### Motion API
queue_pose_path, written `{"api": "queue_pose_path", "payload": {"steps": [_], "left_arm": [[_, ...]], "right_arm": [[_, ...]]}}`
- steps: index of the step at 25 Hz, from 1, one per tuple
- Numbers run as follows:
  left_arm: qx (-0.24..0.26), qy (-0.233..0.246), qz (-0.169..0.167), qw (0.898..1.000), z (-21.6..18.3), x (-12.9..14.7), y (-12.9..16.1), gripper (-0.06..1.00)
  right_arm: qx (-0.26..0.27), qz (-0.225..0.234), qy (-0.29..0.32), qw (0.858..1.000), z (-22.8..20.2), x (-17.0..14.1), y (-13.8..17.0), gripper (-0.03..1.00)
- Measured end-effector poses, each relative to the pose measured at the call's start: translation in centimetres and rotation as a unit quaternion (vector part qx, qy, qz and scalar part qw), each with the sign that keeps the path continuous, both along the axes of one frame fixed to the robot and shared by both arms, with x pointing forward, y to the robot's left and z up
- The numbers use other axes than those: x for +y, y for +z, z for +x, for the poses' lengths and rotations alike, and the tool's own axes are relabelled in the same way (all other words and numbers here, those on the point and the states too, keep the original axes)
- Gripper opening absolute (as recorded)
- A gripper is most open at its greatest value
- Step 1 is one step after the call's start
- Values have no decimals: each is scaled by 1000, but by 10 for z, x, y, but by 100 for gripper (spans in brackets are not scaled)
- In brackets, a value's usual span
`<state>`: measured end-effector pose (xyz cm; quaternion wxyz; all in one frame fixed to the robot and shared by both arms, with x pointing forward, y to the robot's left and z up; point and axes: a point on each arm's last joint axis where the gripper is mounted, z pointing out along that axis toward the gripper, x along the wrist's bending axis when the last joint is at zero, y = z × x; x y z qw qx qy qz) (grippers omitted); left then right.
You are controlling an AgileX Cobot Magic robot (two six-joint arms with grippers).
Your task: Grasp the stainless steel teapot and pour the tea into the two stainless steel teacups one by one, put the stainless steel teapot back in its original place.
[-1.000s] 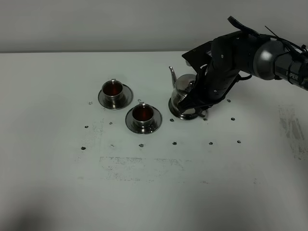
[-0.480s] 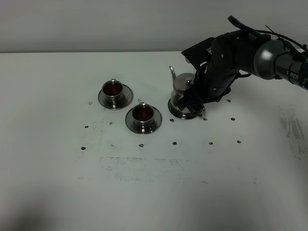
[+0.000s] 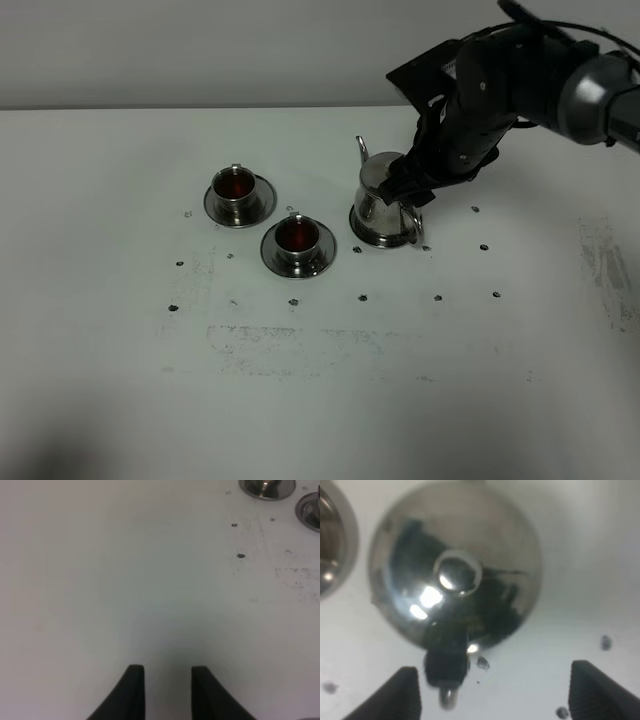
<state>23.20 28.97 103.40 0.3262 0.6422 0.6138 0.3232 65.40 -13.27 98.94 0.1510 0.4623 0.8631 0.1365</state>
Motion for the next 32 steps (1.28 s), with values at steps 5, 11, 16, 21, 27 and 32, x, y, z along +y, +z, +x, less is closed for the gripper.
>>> {"api": "queue_pose_path", "payload": {"steps": [5,11,16,21,27,32], "left_arm": [[0,-1,1,1000,0,0,0,28],[0,-1,2,1000,0,0,0,28],[0,-1,2,1000,0,0,0,28],[0,-1,1,1000,0,0,0,28],[0,-1,1,1000,0,0,0,28],[0,-1,1,1000,0,0,0,28]], "right_arm": [[-35,14,-2,999,-17,-7,53,54],[-68,19,-6,997,-58,-26,125,49],[-94,-18,-18,995,-106,-55,181,45],[-152,10,-24,988,-151,-73,228,41],[-180,82,-15,980,-207,-88,235,37],[-186,123,-46,974,-256,-114,202,33]]}}
